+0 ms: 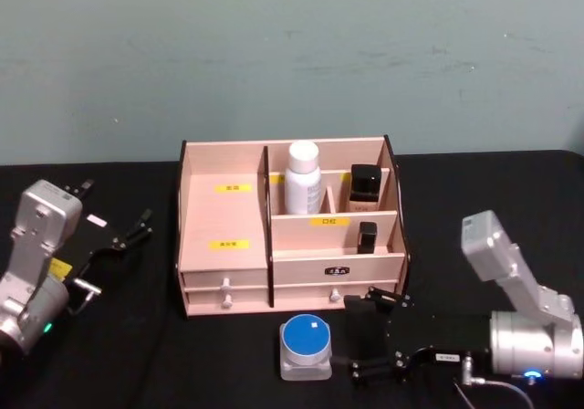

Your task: Pick up the facial cleanser and watermelon frost from the table and place them into the tiered storage box.

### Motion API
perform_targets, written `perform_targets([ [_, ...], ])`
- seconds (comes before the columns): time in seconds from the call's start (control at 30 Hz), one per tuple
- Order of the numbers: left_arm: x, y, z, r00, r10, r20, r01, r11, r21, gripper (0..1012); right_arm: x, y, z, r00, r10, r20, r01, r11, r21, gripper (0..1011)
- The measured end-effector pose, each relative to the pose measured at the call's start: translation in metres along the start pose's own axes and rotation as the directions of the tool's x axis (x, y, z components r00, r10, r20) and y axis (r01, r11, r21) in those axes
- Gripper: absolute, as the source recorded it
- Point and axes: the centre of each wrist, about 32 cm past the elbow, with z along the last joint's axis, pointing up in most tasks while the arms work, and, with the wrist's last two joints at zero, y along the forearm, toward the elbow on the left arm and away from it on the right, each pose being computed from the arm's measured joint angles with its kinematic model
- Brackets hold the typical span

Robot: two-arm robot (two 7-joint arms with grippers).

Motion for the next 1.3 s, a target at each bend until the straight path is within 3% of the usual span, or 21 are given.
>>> perform_targets([
  [0.17,0.0000,0.0000,0.0000,1.0000,0.000,0.000,0.000,1.0000,0.000,1010,0.003,0.012,-0.008,1.000,-0.021,-0.001,0.021,0.999,-0.036,1000],
  [0.43,0.0000,0.0000,0.0000,1.0000,0.000,0.000,0.000,1.0000,0.000,1010,0.013,0.030,-0.011,0.999,-0.033,-0.006,0.033,0.999,-0.042,1000],
  [0.83,0.0000,0.0000,0.0000,1.0000,0.000,0.000,0.000,1.0000,0.000,1010,0.013,0.030,-0.012,0.999,-0.034,-0.007,0.034,0.999,-0.041,1000],
  [1.3,0.0000,0.0000,0.0000,1.0000,0.000,0.000,0.000,1.0000,0.000,1010,0.003,0.025,-0.009,1.000,-0.022,-0.013,0.022,1.000,-0.001,1000],
])
